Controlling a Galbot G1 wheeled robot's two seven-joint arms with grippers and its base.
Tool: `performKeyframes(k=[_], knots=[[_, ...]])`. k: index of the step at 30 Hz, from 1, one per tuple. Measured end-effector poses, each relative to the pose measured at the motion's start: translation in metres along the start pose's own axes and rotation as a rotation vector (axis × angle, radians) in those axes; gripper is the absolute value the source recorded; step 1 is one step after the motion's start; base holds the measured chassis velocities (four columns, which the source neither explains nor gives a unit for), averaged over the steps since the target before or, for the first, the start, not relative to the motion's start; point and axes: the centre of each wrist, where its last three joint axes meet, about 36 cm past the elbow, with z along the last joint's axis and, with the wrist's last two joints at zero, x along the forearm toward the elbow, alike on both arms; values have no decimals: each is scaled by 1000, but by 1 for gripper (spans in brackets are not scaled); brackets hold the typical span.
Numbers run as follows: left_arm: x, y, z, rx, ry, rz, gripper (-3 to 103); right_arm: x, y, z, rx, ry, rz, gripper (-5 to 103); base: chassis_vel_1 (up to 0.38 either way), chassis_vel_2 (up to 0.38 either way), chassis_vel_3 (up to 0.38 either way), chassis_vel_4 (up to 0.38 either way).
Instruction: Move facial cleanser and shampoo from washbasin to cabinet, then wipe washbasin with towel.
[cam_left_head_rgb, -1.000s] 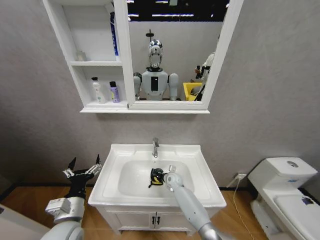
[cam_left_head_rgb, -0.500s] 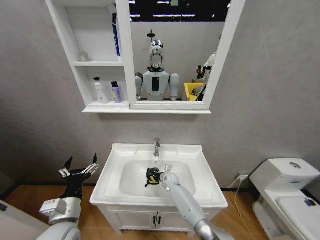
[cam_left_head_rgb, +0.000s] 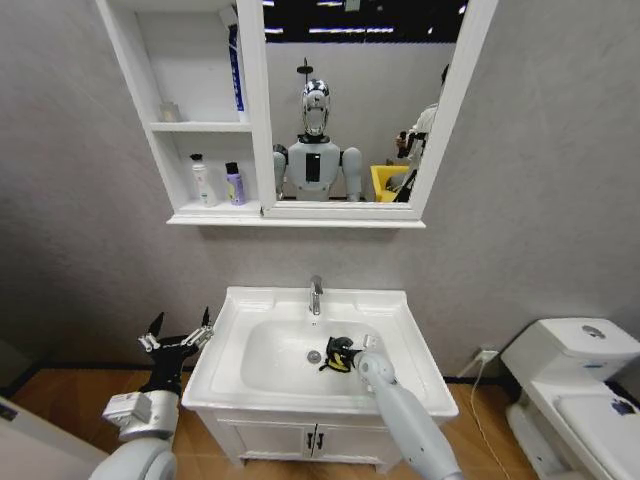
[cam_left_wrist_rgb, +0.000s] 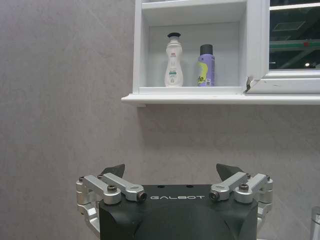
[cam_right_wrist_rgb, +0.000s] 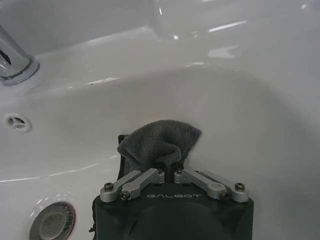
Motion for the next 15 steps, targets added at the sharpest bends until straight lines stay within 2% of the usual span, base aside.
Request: performKeyframes(k=[1,2,3,5,7,8,10,11,13,15], knots=[[0,-1,0,2,1,5,100,3,-6,-1,64,-88,11,3,0,0,0,0],[0,-1,0,2,1,5,100,3,-6,-1,64,-88,11,3,0,0,0,0],[0,-2,0,3,1,7,100,5,-7,-3,93,-127,15,3,0,0,0,0],[0,-3,-1,4,-2,13,100,15,-8,-12,215,-280,42,3,0,0,0,0],[0,-3,-1,4,-3,14,100,16,-8,-14,229,-295,47,3,0,0,0,0],[1,-4,-3,5,-6,14,100,23,-9,-21,334,-397,91,3,0,0,0,0],[1,-4,-4,5,-8,14,100,26,-13,-27,440,-501,131,3,0,0,0,0],[1,-4,-4,5,-8,14,100,26,-13,-27,440,-501,131,3,0,0,0,0],[2,-4,-5,7,-9,14,100,29,-23,-38,539,-616,172,3,0,0,0,0],[2,-5,-6,9,-11,14,100,30,-30,-44,553,-637,190,3,0,0,0,0]])
